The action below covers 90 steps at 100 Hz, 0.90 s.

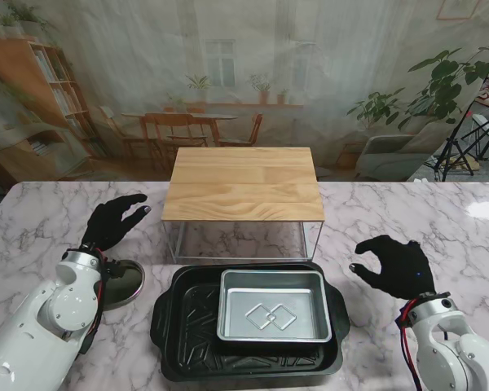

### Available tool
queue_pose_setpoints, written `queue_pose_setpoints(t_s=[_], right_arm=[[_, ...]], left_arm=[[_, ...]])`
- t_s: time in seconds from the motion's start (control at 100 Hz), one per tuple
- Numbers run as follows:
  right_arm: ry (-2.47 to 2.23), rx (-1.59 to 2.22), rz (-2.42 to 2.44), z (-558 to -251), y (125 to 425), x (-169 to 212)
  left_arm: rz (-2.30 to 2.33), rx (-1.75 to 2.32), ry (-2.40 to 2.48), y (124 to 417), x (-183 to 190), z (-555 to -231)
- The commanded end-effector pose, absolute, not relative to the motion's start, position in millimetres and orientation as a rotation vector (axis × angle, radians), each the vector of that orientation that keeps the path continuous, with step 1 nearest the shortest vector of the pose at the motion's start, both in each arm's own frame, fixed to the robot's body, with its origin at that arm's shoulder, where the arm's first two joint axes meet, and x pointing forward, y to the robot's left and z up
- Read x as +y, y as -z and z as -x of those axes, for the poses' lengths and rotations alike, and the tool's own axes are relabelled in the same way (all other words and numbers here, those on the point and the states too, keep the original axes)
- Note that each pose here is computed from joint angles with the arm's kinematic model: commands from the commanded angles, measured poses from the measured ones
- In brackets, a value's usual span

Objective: Stack the baking trays onto the shelf

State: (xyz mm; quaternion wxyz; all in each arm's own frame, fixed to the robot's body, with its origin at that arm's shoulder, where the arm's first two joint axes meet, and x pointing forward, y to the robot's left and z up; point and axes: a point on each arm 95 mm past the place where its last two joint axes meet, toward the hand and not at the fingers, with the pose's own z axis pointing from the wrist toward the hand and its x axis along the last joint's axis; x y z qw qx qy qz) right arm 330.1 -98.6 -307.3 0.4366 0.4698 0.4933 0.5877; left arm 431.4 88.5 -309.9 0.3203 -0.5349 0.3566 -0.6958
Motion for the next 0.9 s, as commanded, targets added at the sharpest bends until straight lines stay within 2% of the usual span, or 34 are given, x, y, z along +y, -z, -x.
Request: queue_pose_setpoints(t_s=[0.0,0.25,0.67,0.89], right_arm=[[-1.432,1.209,-1.216,-338,316,-103],[-1.441,1.102,-1.288,-362,350,-102],[-1.479,1.105,-1.286,-367,352,-102],[-1.495,1.089,-1.274,-364,349,-103]], left_arm=[[1.423,0.951,1.825,312,85,-431],[1.432,0.954,1.819,312,85,-431],[1.441,0.976,1.783,309,92,-429],[1.398,1.102,1.650,304,127,-421]])
